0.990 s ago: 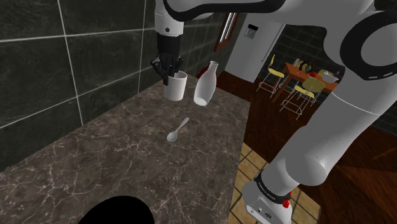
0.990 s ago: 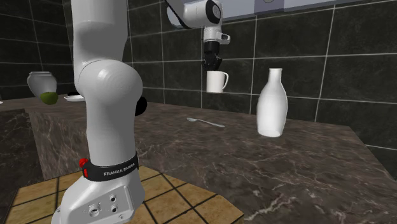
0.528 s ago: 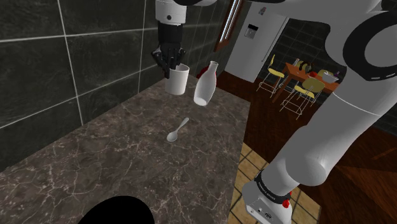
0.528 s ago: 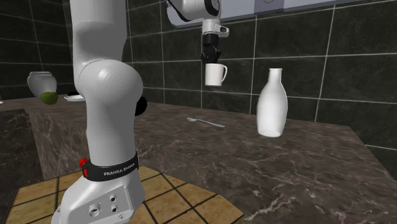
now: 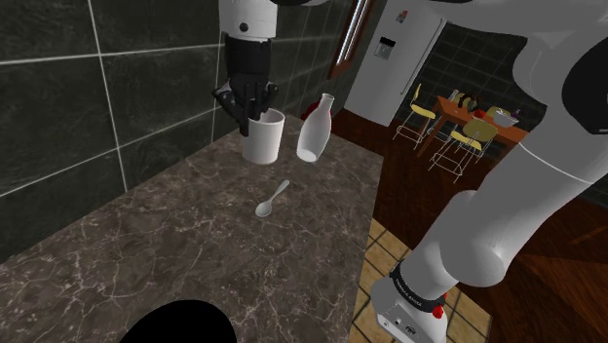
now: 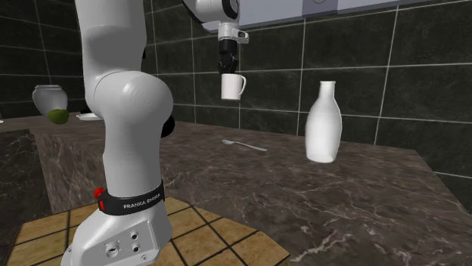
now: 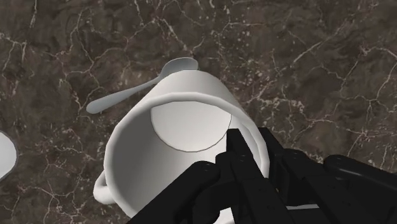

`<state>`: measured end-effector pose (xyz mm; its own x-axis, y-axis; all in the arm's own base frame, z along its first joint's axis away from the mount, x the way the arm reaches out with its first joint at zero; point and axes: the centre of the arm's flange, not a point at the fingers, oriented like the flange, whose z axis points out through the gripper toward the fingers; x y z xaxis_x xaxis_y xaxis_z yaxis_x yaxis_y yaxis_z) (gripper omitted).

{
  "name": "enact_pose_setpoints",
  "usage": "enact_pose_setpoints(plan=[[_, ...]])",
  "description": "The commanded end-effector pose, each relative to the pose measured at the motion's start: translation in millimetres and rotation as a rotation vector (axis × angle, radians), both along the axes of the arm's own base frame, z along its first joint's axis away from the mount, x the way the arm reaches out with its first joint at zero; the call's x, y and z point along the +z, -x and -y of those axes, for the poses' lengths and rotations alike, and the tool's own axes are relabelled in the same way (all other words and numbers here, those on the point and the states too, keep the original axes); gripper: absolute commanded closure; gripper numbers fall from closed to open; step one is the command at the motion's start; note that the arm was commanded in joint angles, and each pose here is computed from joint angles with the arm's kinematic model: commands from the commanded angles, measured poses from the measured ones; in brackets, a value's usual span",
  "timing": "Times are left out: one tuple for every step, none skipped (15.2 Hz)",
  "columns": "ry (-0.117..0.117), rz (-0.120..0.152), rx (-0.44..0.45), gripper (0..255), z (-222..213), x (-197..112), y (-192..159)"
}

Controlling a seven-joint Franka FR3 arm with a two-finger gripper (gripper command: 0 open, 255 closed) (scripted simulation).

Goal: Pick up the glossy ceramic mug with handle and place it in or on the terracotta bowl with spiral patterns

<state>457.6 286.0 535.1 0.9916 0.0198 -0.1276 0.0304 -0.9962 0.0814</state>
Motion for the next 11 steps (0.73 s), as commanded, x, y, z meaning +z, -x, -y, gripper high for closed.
enact_pose_setpoints(plan=[[0.000, 0.000, -0.001, 255, -21, 4, 20], [0.000, 0.000, -0.001, 255, -31, 5, 28], [0.000, 0.000, -0.001, 255, -41, 6, 37], [0.000, 0.000, -0.001, 255, -51, 7, 46], [0.000, 0.000, -0.001, 255, -61, 8, 54], [0.000, 0.000, -0.001, 255, -71, 9, 63], [0.000, 0.000, -0.001, 255, -81, 10, 71], [0.000, 0.000, -0.001, 255, -91, 11, 80], [0.000, 0.000, -0.001, 255, -101, 12, 88], [0.000, 0.000, -0.001, 255, -111, 13, 97], [0.000, 0.000, -0.001, 255, -121, 14, 105]])
